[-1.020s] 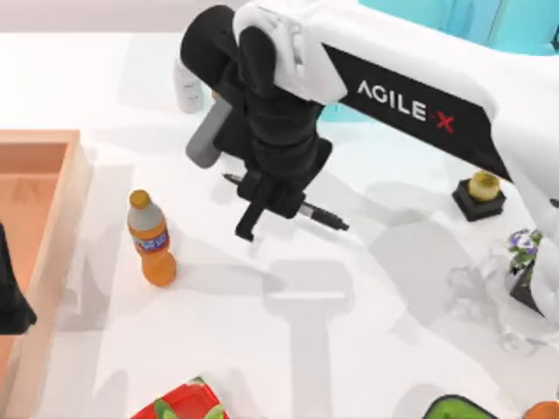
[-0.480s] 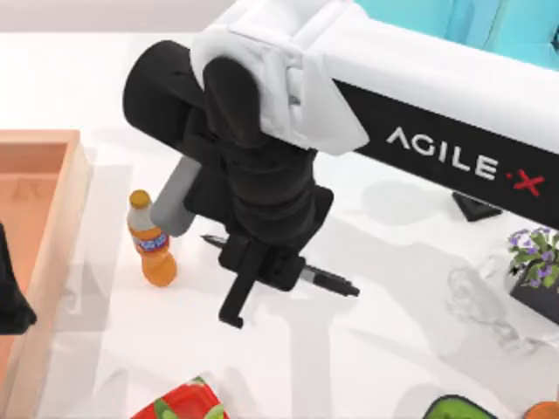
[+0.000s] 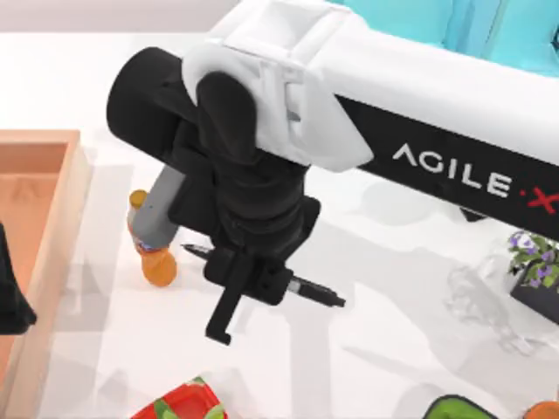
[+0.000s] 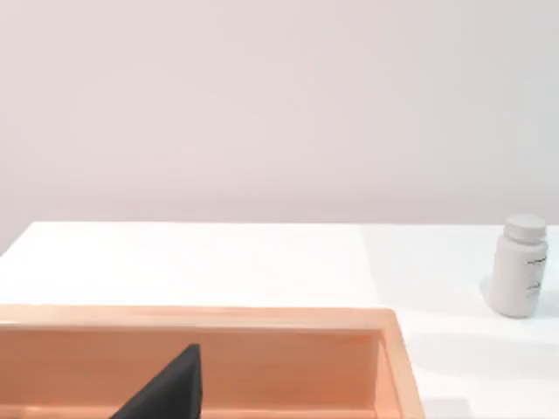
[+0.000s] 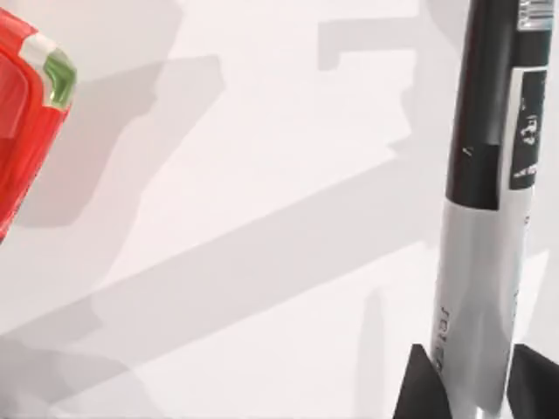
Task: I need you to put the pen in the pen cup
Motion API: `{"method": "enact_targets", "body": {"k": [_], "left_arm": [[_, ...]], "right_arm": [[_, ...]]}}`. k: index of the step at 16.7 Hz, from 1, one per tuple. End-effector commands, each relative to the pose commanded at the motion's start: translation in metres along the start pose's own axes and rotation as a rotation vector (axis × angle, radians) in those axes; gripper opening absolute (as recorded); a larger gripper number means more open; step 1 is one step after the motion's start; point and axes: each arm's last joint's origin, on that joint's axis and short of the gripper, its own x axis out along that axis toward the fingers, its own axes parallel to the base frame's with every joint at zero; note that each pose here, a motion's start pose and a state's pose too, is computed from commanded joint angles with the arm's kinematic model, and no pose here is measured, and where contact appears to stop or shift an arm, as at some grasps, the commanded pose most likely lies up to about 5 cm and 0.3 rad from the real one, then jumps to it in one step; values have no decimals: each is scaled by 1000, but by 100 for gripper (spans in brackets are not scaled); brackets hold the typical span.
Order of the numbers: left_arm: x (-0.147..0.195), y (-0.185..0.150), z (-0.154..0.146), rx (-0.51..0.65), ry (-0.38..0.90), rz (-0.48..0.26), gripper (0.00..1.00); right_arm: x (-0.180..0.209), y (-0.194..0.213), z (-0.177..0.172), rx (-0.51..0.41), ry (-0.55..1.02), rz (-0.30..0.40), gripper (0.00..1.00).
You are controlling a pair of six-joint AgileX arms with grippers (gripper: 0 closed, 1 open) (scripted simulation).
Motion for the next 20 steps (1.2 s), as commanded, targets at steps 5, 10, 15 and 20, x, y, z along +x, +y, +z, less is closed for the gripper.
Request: {"method": "enact_targets", "body": {"k": [5, 10, 15, 20], "left_arm": [[0, 0, 0, 0, 0, 0, 100], [0, 0, 0, 0, 0, 0, 100], [0, 0, 0, 0, 0, 0, 100], [0, 0, 0, 0, 0, 0, 100]], "right_arm": [[-6, -42, -4, 16, -188, 100, 0], [18, -159, -39, 93, -594, 249, 0], [66, -290, -170, 174, -1071, 273, 0], [95, -330, -349, 190, -1420, 137, 0]]}}
